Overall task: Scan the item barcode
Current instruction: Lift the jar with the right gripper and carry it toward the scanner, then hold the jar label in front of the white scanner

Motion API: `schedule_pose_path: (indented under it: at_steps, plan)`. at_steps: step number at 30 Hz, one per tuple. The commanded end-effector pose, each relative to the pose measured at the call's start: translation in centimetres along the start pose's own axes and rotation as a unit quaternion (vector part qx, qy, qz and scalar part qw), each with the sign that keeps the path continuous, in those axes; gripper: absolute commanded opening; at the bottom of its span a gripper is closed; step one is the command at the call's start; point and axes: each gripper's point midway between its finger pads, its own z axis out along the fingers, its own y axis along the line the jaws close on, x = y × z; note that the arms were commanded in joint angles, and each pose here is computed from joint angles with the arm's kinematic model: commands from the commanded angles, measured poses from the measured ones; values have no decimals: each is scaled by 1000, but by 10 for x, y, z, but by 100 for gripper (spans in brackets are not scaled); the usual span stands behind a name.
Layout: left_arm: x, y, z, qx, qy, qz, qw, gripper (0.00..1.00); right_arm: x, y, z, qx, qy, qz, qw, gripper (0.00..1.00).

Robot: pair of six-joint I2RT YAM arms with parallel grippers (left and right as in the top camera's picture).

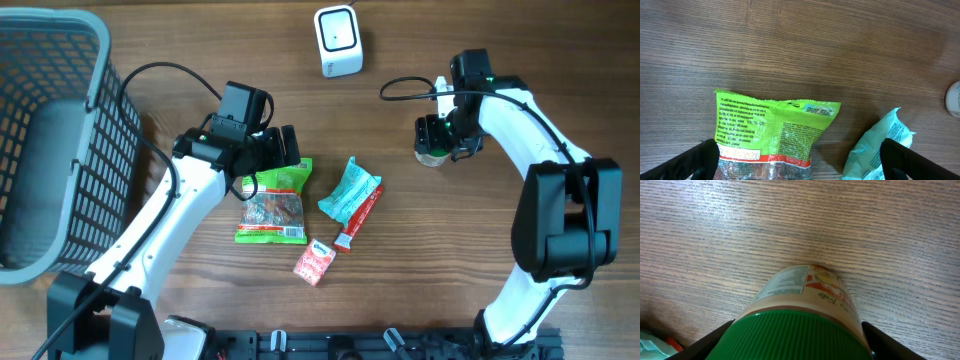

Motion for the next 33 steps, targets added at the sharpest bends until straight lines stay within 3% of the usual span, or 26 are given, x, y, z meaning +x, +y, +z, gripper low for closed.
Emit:
schedule_pose_path:
  at_steps: [1, 9, 13, 25, 29, 33]
  plan:
    - [-3, -2, -2, 4, -4, 2, 1000, 100, 4, 0, 3, 5, 7, 6, 1000, 73]
    - [-3, -2, -2, 4, -3, 2, 1000, 100, -17, 21, -63, -9, -41, 1, 999, 64]
    - [-3, -2, -2, 4, -4, 2, 1000, 100, -30, 47, -110, -62, -87, -12, 994, 50]
    - [-3, -2, -2, 4, -4, 2, 1000, 100, -72, 109, -201, -124, -195, -27, 973, 41]
    - [-3, -2, -2, 4, -3, 2, 1000, 100, -88, 133, -216, -134, -233, -35, 963, 41]
    - [-3, -2, -2, 4, -4, 2, 1000, 100, -105, 147, -194, -119, -239, -32, 963, 39]
